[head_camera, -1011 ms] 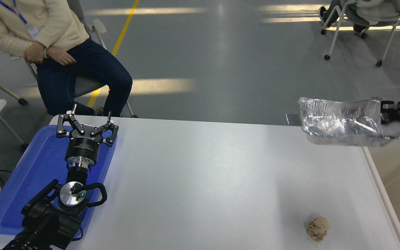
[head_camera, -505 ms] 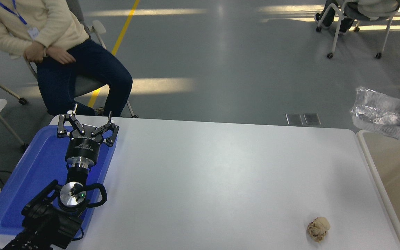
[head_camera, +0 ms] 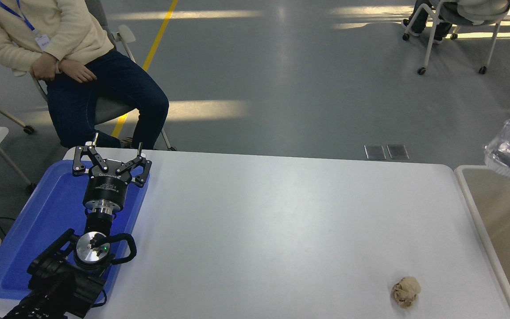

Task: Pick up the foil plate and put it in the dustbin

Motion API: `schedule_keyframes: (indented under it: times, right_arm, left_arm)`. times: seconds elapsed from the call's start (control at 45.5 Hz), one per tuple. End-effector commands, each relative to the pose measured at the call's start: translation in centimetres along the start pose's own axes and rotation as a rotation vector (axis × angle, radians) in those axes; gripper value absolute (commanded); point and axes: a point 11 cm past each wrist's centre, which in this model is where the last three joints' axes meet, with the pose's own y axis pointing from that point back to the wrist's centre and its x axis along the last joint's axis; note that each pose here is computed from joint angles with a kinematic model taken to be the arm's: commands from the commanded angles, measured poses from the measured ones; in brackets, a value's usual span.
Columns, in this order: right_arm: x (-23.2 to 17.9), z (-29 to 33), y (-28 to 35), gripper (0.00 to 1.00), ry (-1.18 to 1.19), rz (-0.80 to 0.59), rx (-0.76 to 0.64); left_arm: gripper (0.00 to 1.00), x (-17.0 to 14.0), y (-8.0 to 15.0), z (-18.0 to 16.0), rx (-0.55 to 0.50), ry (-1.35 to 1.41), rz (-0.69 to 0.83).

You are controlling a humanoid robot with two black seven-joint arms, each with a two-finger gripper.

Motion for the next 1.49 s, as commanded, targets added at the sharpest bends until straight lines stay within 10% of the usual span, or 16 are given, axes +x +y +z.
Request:
schedule_keyframes:
  times: [0.0, 1.275, 1.341, 1.429, 1.473]
  right_arm:
    - [-2.7, 3.5, -1.4, 0.0, -0.134, 0.103, -0.043]
    - [-16.7, 8.7, -3.6, 0.0, -0.666, 0.147, -0.221]
    - [-16.7, 8.6, -3.6, 0.63, -0.674, 0.146, -0.214]
    - [-16.7, 8.6, -3.7, 1.0, -0.678, 0.14, -0.208]
    - [-16.7, 8.5, -3.7, 1.0, -0.679, 0.137, -0.206]
  left_arm:
    - [1.0, 0.0, 0.0, 0.0, 0.0, 0.0, 0.001]
    - [1.0, 0.0, 0.0, 0.0, 0.0, 0.0, 0.001]
    - [1.0, 0.0, 0.0, 0.0, 0.0, 0.0, 0.001]
    - [1.0, 0.0, 0.0, 0.0, 0.0, 0.0, 0.001]
    - [1.0, 0.0, 0.0, 0.0, 0.0, 0.0, 0.001]
